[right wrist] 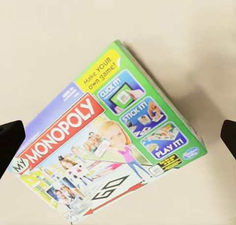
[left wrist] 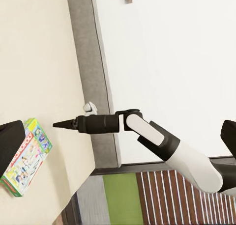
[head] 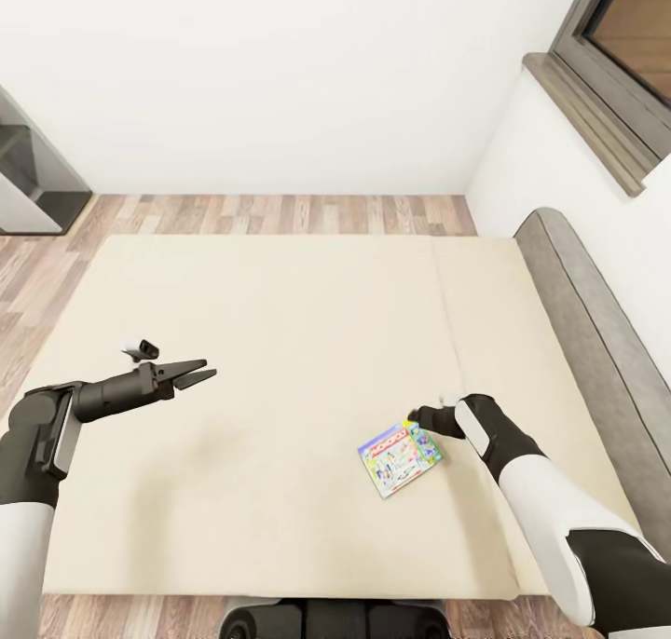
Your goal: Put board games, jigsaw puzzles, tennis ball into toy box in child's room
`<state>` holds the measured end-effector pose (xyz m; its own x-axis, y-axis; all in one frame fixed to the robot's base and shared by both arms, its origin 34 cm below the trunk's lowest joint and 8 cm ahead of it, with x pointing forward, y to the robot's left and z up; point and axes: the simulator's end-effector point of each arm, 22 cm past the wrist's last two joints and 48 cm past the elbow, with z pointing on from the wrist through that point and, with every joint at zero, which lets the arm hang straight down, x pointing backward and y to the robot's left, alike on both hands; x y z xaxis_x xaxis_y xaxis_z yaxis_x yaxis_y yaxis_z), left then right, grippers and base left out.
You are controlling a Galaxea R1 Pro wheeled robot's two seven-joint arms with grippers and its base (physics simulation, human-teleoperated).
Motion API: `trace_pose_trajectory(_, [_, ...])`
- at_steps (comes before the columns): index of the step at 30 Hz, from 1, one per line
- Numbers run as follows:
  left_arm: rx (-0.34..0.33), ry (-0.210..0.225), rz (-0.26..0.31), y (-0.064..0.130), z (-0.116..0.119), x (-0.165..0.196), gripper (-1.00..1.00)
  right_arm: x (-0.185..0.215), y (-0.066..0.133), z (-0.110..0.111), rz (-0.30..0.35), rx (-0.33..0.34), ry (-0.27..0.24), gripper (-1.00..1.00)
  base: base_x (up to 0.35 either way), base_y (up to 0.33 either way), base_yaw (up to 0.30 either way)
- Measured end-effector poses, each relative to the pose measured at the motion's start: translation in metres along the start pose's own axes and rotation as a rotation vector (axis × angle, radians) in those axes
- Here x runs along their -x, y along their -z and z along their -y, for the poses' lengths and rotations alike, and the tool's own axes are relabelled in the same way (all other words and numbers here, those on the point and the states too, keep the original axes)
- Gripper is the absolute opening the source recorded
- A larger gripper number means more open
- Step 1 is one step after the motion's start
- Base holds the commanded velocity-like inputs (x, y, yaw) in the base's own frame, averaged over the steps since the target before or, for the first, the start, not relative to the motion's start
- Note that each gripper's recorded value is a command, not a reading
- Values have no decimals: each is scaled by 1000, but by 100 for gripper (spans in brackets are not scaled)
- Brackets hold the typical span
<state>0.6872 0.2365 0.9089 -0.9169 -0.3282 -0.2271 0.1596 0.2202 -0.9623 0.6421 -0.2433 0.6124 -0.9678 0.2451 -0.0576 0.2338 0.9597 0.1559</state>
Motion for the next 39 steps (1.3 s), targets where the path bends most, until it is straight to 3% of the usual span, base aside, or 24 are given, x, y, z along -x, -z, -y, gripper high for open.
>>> trace_pose_trajectory(39, [24,59,-16,-3,-35,-16,100,-28,-31,13,-63,-19,-6,100,0,0,0])
